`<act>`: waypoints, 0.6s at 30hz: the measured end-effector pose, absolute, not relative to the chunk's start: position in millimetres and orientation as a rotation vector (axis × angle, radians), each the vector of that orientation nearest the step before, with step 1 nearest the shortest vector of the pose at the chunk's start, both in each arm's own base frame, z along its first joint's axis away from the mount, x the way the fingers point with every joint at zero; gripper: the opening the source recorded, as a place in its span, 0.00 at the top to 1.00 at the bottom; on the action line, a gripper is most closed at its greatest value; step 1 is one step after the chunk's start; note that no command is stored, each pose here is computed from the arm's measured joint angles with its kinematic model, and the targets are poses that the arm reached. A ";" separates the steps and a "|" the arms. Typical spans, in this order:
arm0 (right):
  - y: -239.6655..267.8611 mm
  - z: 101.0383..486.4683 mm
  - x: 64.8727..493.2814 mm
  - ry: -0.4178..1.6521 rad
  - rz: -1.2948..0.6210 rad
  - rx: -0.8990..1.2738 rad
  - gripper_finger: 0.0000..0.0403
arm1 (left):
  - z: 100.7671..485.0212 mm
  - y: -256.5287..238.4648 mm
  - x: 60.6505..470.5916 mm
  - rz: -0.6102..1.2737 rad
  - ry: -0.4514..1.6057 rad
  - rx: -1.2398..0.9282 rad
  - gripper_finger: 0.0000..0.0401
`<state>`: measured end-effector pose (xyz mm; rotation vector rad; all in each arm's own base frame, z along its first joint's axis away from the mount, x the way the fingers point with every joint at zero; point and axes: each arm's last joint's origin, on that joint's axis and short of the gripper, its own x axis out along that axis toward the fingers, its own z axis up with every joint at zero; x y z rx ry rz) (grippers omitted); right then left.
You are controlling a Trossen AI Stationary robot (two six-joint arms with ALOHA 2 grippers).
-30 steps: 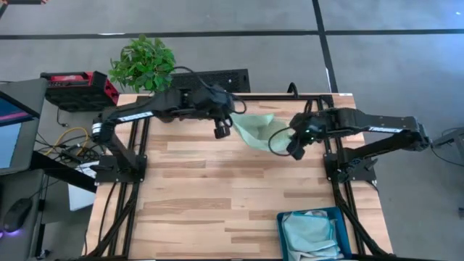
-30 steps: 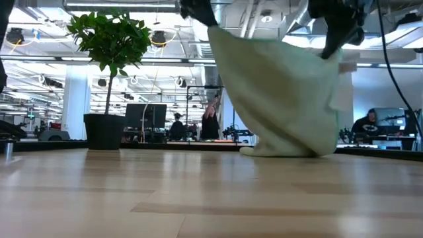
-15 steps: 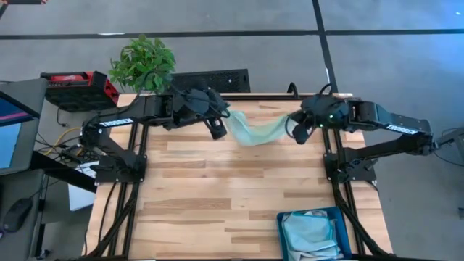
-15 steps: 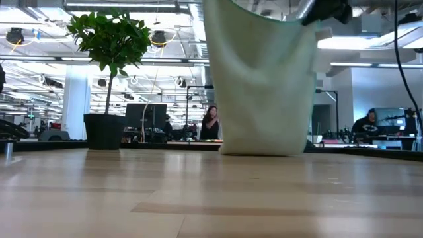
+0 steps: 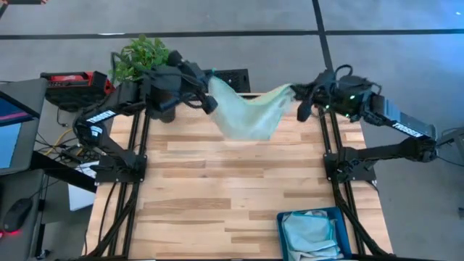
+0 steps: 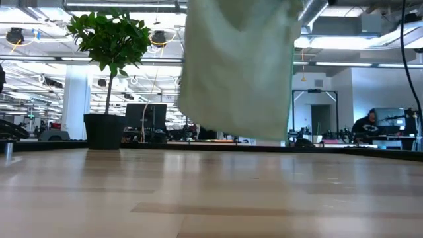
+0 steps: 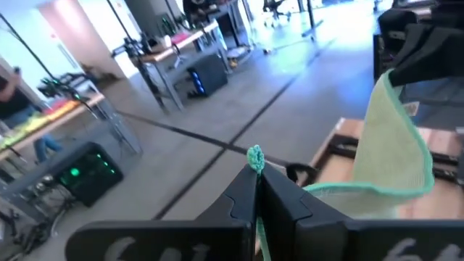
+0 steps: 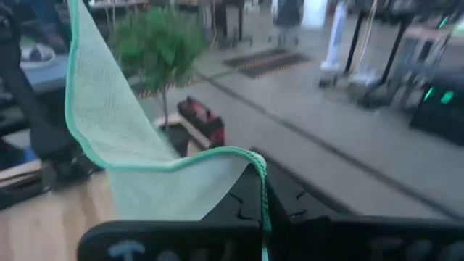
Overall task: Fold microfiber towels
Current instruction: Fold the green microfiber cloth
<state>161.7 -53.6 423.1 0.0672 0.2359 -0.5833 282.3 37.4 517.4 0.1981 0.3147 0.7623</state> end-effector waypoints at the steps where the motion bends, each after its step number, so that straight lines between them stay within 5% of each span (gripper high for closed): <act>1: -54.8 428.8 160.3 0.225 -0.589 0.044 0.97 | 522.7 38.5 278.8 0.769 0.303 0.202 1.00; 10: -69.9 472.4 151.6 0.177 -0.676 -0.099 0.97 | 538.3 54.3 264.3 0.818 0.310 0.274 1.00; 18: -68.0 437.0 157.5 0.505 -0.527 0.078 0.99 | 488.5 47.0 276.8 0.652 0.642 0.181 1.00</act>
